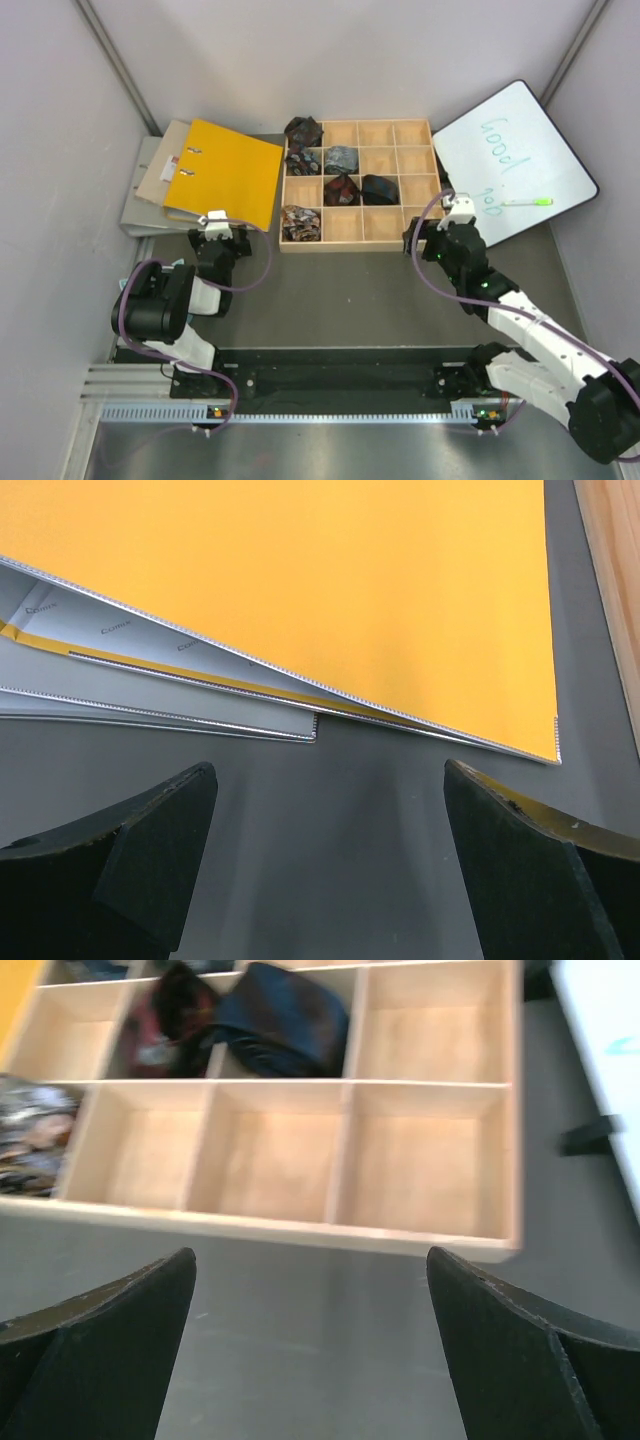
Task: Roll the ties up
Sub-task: Reset both arms
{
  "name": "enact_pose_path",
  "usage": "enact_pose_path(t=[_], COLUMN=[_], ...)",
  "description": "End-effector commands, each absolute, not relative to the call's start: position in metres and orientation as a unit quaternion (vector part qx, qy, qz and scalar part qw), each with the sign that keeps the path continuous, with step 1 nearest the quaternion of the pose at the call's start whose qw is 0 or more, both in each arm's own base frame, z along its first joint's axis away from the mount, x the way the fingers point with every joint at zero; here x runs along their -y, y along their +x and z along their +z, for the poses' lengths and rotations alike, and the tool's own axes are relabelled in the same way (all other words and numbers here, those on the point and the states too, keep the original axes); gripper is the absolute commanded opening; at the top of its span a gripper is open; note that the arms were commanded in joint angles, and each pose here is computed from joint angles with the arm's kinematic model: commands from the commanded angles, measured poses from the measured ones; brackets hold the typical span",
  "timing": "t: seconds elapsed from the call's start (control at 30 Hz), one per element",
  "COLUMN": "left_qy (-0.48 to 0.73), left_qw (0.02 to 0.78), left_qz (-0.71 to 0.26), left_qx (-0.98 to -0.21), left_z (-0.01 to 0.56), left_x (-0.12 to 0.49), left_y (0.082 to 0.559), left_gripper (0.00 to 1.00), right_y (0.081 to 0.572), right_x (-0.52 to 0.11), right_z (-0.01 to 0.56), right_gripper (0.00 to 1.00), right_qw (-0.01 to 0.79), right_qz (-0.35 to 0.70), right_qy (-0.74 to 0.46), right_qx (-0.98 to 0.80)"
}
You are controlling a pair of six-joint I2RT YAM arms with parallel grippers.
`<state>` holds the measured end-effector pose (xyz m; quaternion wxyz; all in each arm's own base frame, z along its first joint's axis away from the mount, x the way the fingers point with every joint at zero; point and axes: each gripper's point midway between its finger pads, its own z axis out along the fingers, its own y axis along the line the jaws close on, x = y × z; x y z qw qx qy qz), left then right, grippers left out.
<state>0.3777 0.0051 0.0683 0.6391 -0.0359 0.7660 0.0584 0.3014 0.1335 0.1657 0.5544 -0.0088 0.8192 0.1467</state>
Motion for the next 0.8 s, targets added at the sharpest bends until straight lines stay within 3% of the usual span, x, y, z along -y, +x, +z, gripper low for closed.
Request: enact_pose_path(t=[0.0,0.13,0.17,0.27,0.5,0.7,0.77], left_qy=[-0.050,-0.050,-0.049,-0.050,-0.049,-0.050,-0.050], left_qw=[0.663,0.663,0.664,0.664,0.661,0.661,0.661], left_qz=[0.044,0.043,0.043,0.043,0.043,0.044,0.042], left_qx=[-0.746,-0.746,-0.745,-0.745,-0.747,-0.747,-0.747], left_z=[0.086,0.086,0.087,0.087,0.085,0.085,0.085], left_x=[-0.005,-0.005,-0.005,-0.005,-0.005,-0.005,-0.005], left_y=[0.389,0.389,0.390,0.389,0.390,0.389,0.390], left_gripper=[0.99,0.99,0.99,0.99,0.99,0.99,0.99], right_y=[0.313,0.313,0.320,0.320,0.340,0.352,0.358], right_x=[-0.075,-0.047,-0.043,-0.022,-0.021,0.001,-0.001], right_z=[0.162,0.140,0.154,0.130,0.138,0.130,0.108], right_gripper=[0.99,0.99,0.99,0.99,0.99,0.99,0.99], right_qw=[0.595,0.616,0.654,0.663,0.712,0.727,0.677], right_qz=[-0.024,-0.095,-0.083,-0.075,-0.042,-0.010,-0.002], right_qy=[0.007,-0.033,-0.013,-0.002,-0.036,0.004,-0.003], right_qx=[-0.803,-0.781,-0.752,-0.745,-0.700,-0.687,-0.736])
